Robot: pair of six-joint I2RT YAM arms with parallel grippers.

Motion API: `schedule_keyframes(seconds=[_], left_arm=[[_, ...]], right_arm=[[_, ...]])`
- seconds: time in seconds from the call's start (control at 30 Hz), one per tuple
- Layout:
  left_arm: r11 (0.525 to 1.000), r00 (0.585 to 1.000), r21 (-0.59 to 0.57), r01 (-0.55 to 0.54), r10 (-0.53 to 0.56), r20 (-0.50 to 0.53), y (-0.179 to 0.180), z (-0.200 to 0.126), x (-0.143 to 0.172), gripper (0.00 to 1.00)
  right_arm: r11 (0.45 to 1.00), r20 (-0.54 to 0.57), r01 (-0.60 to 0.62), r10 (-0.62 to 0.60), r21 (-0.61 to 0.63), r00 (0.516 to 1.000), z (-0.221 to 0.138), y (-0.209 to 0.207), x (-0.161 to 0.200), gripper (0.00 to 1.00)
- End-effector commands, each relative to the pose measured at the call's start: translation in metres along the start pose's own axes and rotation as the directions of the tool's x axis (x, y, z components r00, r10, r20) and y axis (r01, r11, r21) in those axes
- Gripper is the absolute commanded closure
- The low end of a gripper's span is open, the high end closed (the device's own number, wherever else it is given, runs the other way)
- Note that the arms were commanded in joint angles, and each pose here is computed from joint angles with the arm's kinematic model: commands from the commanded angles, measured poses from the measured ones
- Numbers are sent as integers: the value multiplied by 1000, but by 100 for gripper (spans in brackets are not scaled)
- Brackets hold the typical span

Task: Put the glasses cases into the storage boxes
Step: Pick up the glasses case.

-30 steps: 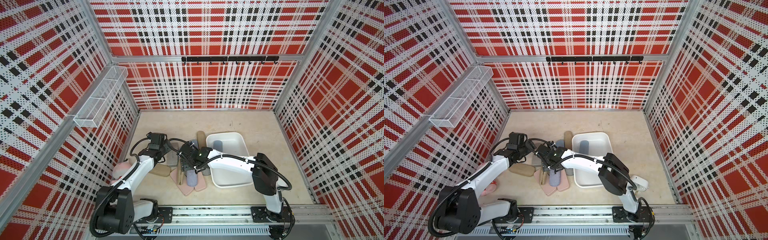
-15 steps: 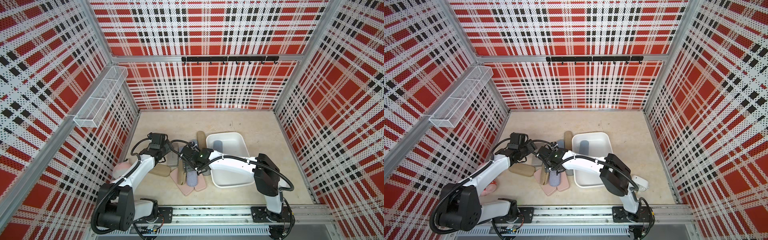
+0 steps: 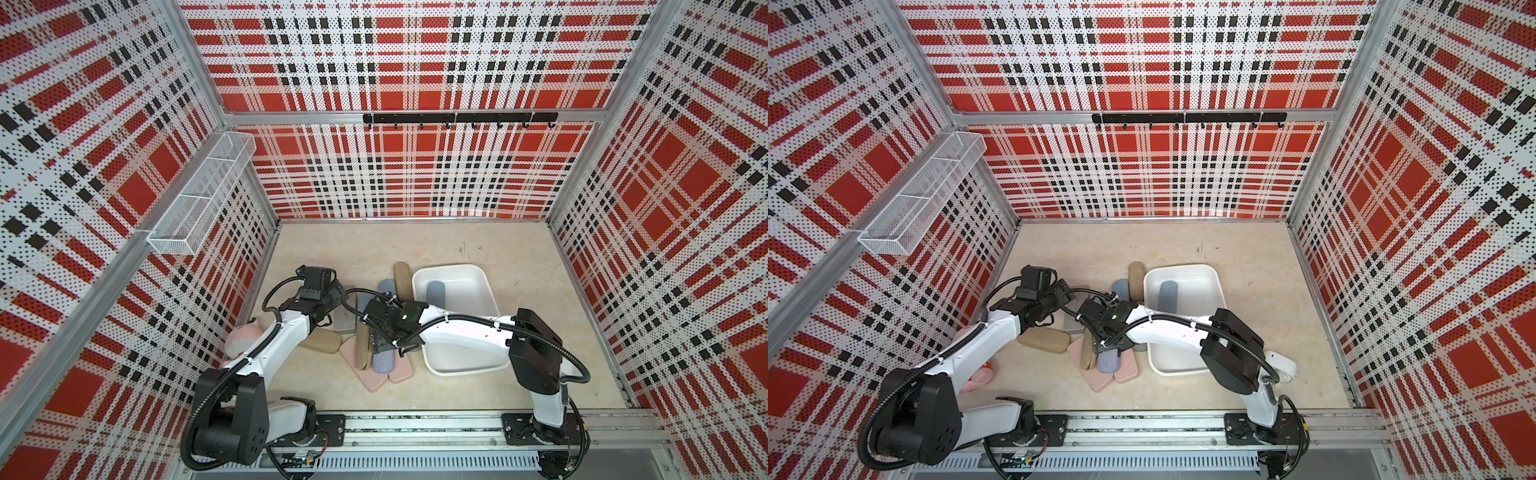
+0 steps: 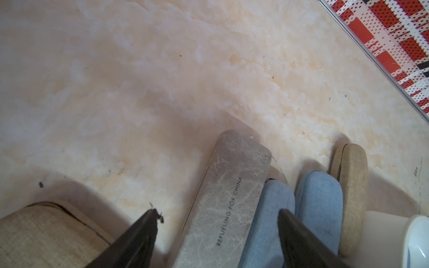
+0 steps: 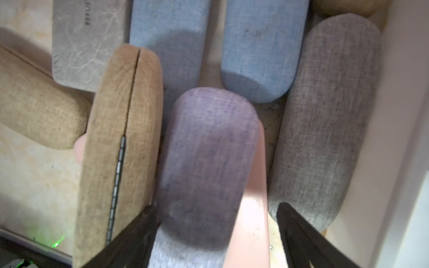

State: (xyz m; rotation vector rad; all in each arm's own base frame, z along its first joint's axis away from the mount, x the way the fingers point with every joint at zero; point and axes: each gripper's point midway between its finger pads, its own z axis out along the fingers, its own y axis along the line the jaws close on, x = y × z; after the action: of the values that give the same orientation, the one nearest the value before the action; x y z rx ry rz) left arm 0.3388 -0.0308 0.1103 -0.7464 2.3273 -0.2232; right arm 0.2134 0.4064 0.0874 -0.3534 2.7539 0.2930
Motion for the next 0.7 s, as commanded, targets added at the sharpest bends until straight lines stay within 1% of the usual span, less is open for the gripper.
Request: schedule_keyframes(seconds=[0.0,0.17,0.33,0.63,0.67], left_arm=[[1000,1000,11,-13,13,18,0,-5,1,16],[1000,1000,9,-8,7,23,3,-8,2,16],[1000,1000,9,-2,1,16,4,-8,5,16],[1000,1000,3,-10,10,4,6,-4,10,14],[1000,1000,6,-12,12,1,5,-4,11,15]], right_arm=[[999,-9,24,-25,-27,1000,-3,15,2,15],[999,-19,48,-49,-25,999,-1,21,3,10],[998,-40,29,-27,52,999,4,10,5,9],[996,-64,21,-16,83,998,17,7,11,8],[995,-47,19,-14,98,999,16,5,8,8]])
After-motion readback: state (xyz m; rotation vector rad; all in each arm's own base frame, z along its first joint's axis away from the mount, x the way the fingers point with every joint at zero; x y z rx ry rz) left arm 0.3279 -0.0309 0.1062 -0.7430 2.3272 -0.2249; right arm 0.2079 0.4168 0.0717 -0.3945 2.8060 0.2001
